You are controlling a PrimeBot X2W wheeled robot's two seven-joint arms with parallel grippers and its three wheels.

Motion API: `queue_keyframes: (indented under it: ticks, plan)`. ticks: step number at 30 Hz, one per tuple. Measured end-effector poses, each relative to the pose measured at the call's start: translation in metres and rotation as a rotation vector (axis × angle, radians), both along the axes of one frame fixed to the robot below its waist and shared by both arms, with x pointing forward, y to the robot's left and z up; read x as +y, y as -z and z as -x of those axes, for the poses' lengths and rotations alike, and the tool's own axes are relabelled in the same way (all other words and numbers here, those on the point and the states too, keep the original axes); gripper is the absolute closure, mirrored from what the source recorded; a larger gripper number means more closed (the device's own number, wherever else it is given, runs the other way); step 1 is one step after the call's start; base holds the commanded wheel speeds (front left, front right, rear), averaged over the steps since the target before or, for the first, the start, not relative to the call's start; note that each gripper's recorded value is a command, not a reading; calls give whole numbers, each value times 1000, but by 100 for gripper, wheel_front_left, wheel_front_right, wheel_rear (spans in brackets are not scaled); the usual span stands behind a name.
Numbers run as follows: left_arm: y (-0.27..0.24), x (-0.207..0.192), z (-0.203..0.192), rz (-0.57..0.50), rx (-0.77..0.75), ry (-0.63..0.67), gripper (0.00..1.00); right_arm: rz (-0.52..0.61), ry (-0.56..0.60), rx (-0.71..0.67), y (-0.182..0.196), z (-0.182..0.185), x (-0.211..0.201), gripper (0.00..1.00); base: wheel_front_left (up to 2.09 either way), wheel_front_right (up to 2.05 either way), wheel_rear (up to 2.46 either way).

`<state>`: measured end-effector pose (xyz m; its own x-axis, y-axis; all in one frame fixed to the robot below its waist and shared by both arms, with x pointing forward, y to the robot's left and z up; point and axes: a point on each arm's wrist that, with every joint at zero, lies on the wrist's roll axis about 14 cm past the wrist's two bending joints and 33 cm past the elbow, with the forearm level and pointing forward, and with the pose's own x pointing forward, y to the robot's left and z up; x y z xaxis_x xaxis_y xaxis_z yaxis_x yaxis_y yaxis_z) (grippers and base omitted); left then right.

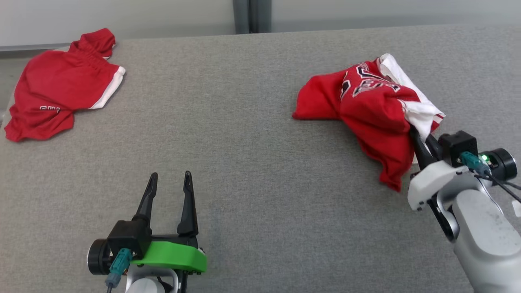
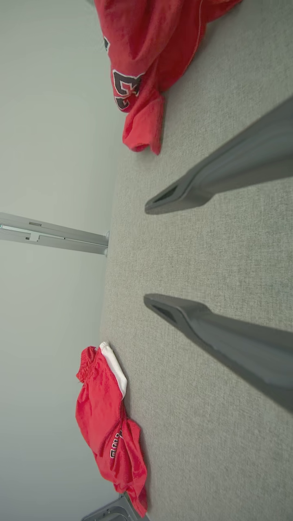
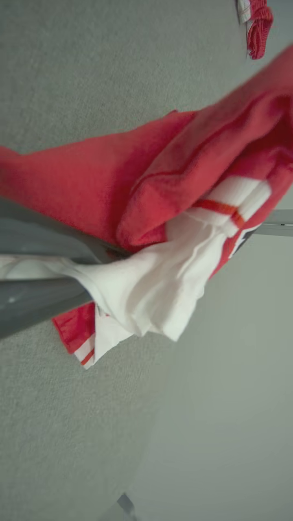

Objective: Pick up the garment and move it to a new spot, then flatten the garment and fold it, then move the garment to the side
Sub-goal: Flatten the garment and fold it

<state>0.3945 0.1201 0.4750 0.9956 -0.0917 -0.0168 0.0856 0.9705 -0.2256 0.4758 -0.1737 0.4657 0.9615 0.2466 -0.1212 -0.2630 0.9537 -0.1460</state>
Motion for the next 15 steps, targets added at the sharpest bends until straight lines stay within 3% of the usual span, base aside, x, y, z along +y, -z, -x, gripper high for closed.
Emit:
queue_keyframes:
  ticks: [6,8,9,10,11,12,15]
  plan:
    - [-3,-13,-3,7,-10,36,0,66,105,73,28,40,-40,100,0,0,0]
    - [-3,-15,-4,9,-11,43,0,47,145,96,36,50,-47,65,0,0,0]
    - [-3,-16,-4,9,-11,46,0,41,163,104,39,54,-50,54,0,0,0]
    - [-2,-17,-5,10,-10,50,0,41,177,110,42,56,-52,36,0,0,0]
    - [-2,-17,-5,10,-9,51,0,40,192,113,43,58,-56,9,0,0,0]
    - [-2,-18,-5,8,-8,55,0,42,207,117,44,59,-60,0,0,0,0]
    - [-1,-20,-6,2,-8,63,0,54,239,125,47,63,-69,0,0,0,0]
